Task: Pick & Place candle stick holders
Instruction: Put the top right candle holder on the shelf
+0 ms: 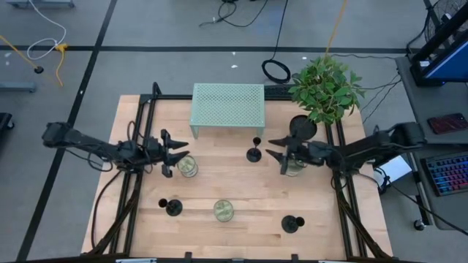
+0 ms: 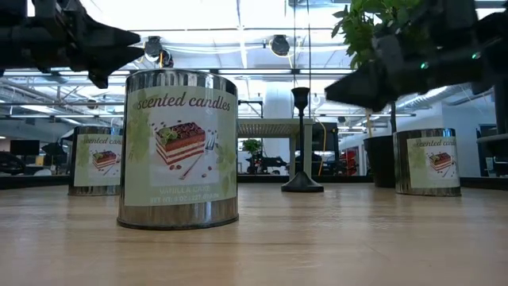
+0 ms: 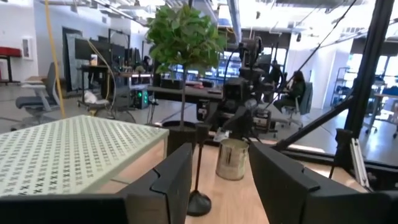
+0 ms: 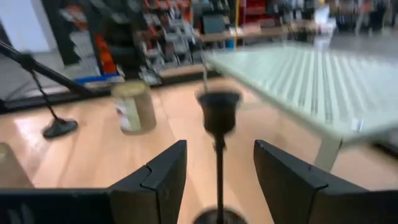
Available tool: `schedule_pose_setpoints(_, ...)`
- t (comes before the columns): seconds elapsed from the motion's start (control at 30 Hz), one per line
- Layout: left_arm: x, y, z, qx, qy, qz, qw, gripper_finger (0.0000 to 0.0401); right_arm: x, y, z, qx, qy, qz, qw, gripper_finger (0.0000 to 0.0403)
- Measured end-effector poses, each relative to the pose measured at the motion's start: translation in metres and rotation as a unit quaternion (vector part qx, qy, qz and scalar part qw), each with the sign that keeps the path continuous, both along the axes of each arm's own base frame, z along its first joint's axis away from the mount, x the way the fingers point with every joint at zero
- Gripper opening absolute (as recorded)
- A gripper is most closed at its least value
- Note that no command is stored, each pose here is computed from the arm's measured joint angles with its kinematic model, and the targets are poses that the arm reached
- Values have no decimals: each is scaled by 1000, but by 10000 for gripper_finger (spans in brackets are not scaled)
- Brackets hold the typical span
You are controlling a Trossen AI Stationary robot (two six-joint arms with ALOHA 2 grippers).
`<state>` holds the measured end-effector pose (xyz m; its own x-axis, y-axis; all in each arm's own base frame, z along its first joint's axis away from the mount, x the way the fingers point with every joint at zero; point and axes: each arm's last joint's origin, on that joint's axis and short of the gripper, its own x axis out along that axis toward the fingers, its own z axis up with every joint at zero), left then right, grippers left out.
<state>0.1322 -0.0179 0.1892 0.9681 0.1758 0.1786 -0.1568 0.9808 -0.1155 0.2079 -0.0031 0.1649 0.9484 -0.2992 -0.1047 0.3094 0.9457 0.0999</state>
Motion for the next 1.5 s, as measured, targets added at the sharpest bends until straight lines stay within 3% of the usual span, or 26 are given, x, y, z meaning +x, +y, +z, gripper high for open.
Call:
schedule_pose_setpoints(0.3,17,-4,14,3,-5,0,1000,163,30,-3,-12,16,25,-1,1000,178)
schedule_pose_setpoints(0.47,29,-8,23,13,2,-32,999,163,44,-4,-16,18,36,-3,999,174)
schedule_pose_setpoints(0.73,37,-11,19,38,28,-38,998,163,50,-10,-21,29,39,-17,999,165)
schedule_pose_setpoints(0.87,38,-11,17,40,35,-39,998,163,49,-11,-21,30,39,-19,999,129)
schedule_pose_setpoints(1.07,38,-11,16,40,37,-38,998,163,49,-11,-21,26,39,-19,999,26)
schedule_pose_setpoints(1.17,38,-11,16,41,40,-38,998,163,49,-11,-20,30,35,-15,999,13)
schedule_pose_setpoints(1.33,38,-11,15,39,41,-38,998,163,52,1,-11,54,-15,80,995,12)
schedule_pose_setpoints(1.5,38,-11,15,35,41,-39,998,163,51,14,17,41,-148,204,967,9)
